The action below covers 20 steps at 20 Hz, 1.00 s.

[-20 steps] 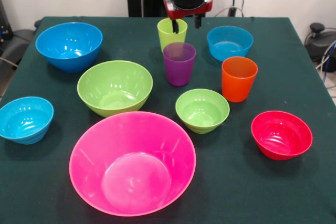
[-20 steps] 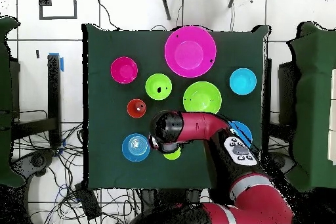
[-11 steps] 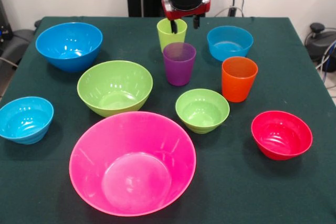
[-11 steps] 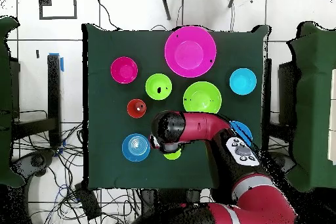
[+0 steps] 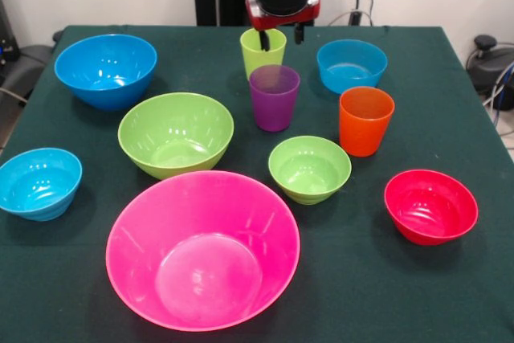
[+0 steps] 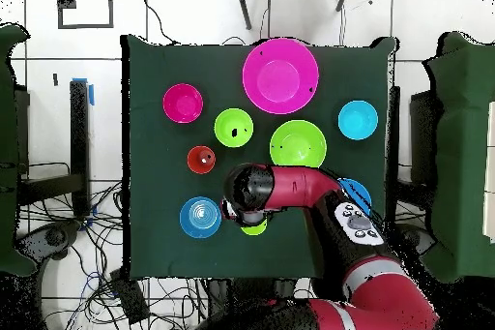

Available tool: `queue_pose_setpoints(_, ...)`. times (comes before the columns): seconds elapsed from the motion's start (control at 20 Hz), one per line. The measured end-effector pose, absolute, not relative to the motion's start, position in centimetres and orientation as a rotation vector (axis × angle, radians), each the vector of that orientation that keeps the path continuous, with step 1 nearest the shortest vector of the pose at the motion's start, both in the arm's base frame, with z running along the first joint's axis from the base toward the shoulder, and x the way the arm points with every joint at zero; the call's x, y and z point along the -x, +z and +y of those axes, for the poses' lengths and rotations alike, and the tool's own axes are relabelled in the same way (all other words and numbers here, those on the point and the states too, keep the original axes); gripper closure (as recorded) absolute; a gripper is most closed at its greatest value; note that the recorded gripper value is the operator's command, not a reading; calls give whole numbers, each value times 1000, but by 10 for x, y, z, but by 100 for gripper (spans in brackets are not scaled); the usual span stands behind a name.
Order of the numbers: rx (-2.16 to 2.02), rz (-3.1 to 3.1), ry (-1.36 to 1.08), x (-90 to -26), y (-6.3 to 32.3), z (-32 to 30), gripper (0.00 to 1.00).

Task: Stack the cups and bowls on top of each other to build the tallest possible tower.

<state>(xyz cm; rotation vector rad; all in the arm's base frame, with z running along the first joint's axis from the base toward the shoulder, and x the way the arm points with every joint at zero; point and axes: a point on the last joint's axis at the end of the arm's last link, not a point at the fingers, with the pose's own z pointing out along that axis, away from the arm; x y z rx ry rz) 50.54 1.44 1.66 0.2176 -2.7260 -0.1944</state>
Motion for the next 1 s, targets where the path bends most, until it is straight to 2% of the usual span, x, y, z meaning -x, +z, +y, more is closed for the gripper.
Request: queue_pose_setpoints(1.0,-219,-2687,-200,-483,20,17,0)
